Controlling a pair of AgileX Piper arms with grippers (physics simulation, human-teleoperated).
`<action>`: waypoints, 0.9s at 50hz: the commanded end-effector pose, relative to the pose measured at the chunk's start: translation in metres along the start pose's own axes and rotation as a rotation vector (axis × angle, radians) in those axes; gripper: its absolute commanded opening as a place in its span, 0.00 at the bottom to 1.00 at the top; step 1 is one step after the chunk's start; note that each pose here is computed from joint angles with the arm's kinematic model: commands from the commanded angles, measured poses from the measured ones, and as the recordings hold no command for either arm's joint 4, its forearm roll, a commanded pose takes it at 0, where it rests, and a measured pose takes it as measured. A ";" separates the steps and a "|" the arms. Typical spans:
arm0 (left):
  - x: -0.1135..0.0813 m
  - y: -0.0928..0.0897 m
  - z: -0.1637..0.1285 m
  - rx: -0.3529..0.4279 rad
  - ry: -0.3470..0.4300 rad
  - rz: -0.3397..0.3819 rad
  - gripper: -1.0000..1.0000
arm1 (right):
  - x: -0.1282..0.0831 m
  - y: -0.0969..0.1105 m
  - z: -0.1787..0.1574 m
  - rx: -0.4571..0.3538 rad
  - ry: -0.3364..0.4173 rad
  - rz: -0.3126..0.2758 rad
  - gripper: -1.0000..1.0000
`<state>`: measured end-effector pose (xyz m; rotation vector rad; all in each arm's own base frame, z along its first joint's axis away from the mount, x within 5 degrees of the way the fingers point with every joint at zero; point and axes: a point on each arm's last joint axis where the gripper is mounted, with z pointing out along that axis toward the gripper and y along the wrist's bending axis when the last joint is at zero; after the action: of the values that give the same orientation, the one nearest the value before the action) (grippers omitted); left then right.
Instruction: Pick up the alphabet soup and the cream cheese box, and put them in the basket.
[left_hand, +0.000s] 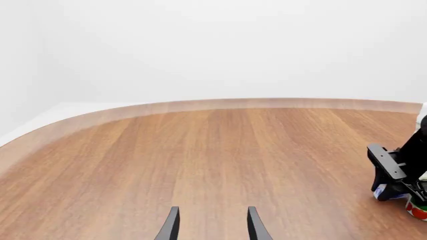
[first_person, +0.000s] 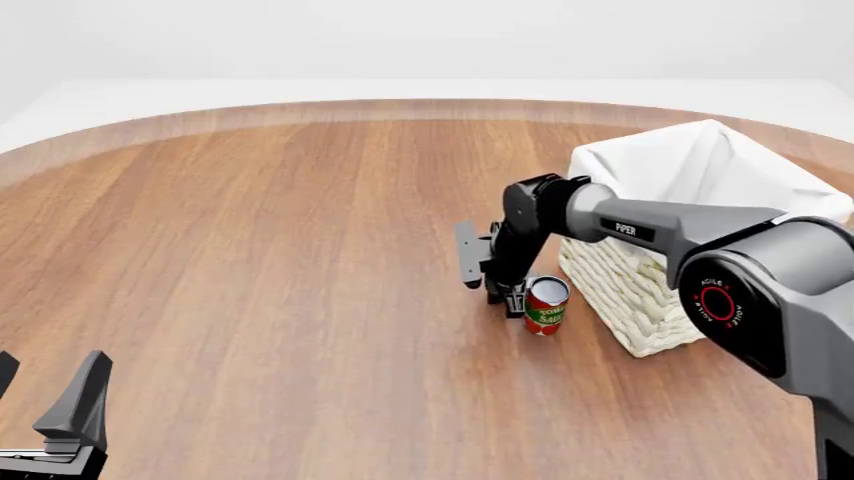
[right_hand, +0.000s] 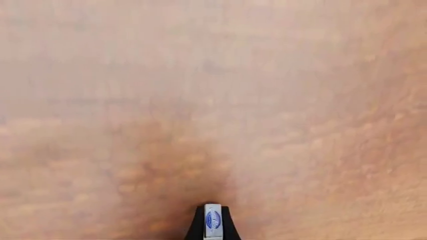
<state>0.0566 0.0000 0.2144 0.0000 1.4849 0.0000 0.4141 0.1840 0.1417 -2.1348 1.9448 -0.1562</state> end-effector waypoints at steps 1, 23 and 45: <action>0.000 0.000 0.000 0.000 0.000 0.000 1.00 | 0.002 -0.001 0.009 0.019 -0.003 0.001 0.00; 0.000 0.000 0.000 0.000 0.000 0.000 1.00 | -0.007 -0.007 -0.007 0.151 -0.052 -0.018 0.00; 0.000 0.000 0.000 0.000 0.000 0.000 1.00 | -0.029 -0.007 -0.036 0.317 -0.136 -0.014 0.00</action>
<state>0.0566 0.0000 0.2144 0.0000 1.4849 0.0000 0.4140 0.2029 0.1698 -1.9639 1.7488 -0.2728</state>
